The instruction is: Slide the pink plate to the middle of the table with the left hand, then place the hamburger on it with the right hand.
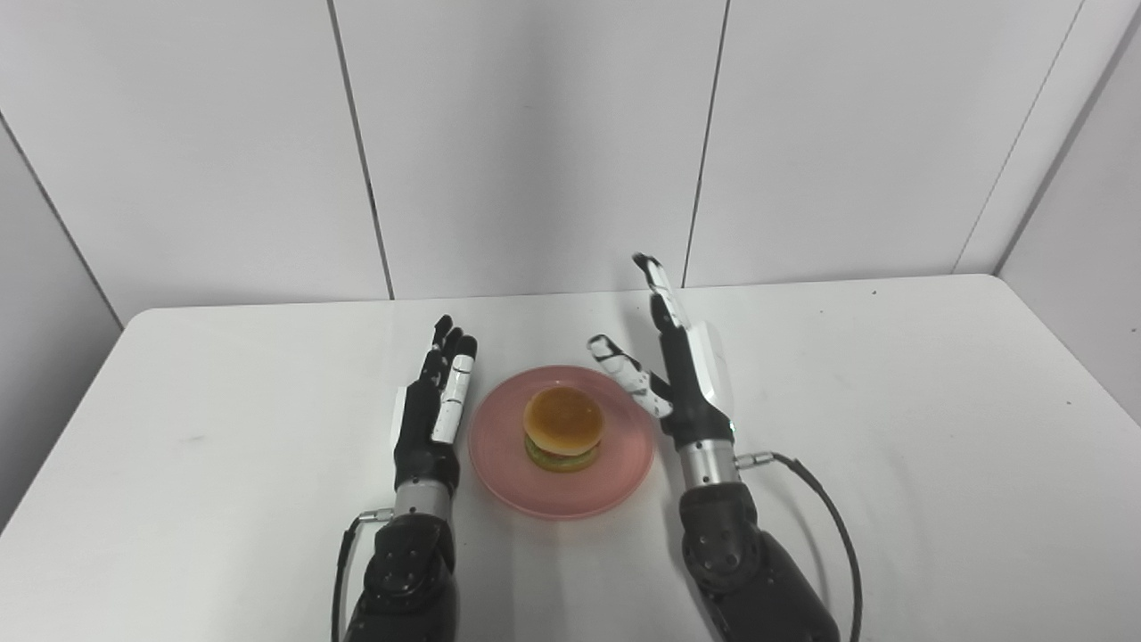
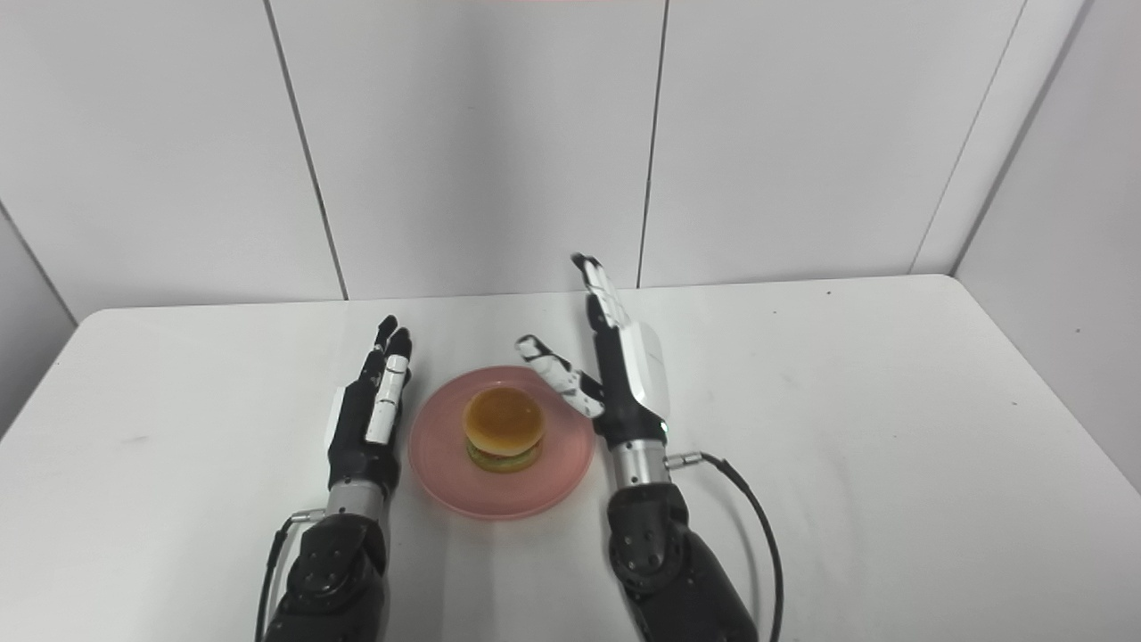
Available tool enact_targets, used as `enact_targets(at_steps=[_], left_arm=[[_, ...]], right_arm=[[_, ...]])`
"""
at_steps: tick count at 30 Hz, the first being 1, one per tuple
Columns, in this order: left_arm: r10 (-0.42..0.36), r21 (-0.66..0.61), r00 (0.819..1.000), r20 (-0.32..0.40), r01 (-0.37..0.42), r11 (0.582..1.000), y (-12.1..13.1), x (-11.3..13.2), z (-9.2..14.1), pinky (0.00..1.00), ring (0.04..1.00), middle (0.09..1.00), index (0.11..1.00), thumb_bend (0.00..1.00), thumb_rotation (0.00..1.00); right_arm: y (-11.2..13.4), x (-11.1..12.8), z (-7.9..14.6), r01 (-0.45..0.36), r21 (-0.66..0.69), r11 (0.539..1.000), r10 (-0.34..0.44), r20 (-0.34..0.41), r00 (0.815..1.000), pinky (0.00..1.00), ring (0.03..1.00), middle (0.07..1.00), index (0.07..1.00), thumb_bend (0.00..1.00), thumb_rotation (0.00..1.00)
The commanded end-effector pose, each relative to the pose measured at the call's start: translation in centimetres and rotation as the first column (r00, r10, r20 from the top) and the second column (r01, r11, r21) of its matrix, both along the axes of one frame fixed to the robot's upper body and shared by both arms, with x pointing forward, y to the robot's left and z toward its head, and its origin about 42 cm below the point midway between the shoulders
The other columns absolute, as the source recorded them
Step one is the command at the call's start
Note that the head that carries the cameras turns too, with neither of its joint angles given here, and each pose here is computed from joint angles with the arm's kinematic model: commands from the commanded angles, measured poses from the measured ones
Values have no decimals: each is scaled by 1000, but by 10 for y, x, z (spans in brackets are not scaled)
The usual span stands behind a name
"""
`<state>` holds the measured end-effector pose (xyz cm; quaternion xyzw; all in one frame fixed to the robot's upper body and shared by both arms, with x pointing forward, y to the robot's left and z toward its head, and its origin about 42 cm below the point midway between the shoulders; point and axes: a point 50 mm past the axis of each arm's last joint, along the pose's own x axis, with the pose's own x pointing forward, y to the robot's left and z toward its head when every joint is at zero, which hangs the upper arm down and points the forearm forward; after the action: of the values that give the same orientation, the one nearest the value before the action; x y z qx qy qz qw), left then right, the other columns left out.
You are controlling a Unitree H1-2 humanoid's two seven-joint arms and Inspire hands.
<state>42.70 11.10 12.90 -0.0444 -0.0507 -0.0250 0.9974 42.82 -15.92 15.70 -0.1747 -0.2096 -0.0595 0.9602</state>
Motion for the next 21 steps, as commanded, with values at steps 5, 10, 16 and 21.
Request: enact_targets(at_steps=[5, 10, 16, 21], left_arm=[[40, 30, 999, -32, -39, 999, 10, -9, -19, 1000, 1000, 1000, 970, 689, 831], [36, 34, 999, -40, -35, 999, 7, -10, -21, 1000, 1000, 1000, 993, 668, 842], [27, 32, 999, -38, -26, 999, -1, -9, -19, 1000, 1000, 1000, 1000, 658, 848], [21, -6, 999, -35, -22, 1000, -12, -6, -19, 1000, 1000, 1000, 1000, 647, 820]], right_arm=[[4, 8, 5, 47, 229, 972, -23, -107, 994, 966, 965, 982, 1000, 625, 1000], [-2, 7, -6, 65, 259, 964, -10, -208, 978, 987, 982, 990, 1000, 665, 1000], [-8, 6, -15, 40, 315, 948, 50, -271, 961, 1000, 1000, 1000, 1000, 683, 1000], [-20, 4, -22, 36, 308, 951, 60, -297, 953, 991, 1000, 1000, 1000, 694, 1000]])
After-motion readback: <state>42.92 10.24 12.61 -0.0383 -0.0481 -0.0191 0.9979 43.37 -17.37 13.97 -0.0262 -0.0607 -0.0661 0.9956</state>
